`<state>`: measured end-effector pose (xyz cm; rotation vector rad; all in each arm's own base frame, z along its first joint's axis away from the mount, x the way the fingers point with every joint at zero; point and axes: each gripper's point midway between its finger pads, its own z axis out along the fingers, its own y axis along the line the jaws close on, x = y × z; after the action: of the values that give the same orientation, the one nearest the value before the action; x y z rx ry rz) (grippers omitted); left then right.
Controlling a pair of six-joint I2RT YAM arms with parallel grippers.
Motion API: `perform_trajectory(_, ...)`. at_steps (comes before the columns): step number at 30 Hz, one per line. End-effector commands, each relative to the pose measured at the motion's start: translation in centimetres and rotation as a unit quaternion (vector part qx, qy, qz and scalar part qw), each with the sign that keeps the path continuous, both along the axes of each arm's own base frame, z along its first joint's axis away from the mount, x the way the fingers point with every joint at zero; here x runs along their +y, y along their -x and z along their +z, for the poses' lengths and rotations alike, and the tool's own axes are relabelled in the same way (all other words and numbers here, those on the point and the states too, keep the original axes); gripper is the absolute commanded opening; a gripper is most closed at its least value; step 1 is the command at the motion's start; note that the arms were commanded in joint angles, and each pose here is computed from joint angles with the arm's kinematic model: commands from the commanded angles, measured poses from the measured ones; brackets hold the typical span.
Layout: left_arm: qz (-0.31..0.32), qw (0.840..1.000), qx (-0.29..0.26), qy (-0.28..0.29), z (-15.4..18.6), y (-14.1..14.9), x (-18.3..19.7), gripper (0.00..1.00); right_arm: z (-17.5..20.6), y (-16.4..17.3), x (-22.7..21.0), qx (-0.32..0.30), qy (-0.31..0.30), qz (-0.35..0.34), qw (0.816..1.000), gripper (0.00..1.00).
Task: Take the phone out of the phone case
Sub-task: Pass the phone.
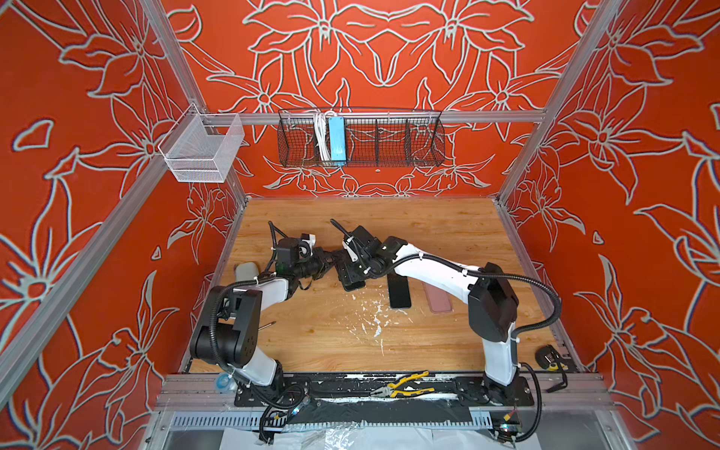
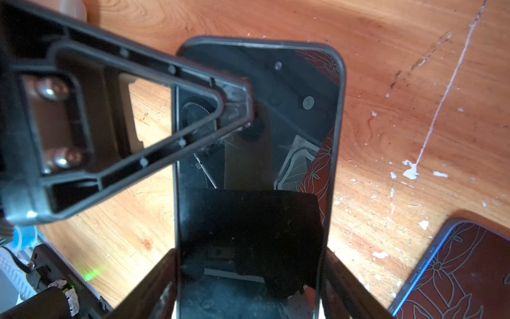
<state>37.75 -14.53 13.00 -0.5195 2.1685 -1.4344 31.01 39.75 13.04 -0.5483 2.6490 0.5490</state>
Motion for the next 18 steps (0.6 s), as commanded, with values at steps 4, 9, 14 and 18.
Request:
perform_trajectory(4, 0.01, 0.999, -0.044, 0.008, 3.0, -0.1, 0.1, 0.0, 3.0, -0.1, 0.4, -0.035, -0.03, -0.003, 0.999, 0.69)
perform_trajectory(9, 0.023, 0.998, -0.06, 0.013, 4.5, 0.0, 0.3, 0.0, 3.7, 0.1, 0.0, -0.04, -0.042, -0.007, 0.998, 0.78)
perform_trajectory(14, 0.046, 0.995, -0.086, 0.016, 6.7, 0.1, 0.9, 0.0, 5.2, 0.3, -0.2, -0.051, -0.072, -0.015, 0.996, 0.82)
perform_trajectory(18, 0.055, 0.993, -0.103, 0.019, 8.2, 0.1, 1.2, 0.0, 6.3, 0.6, -0.3, -0.048, -0.108, -0.01, 0.993, 0.84)
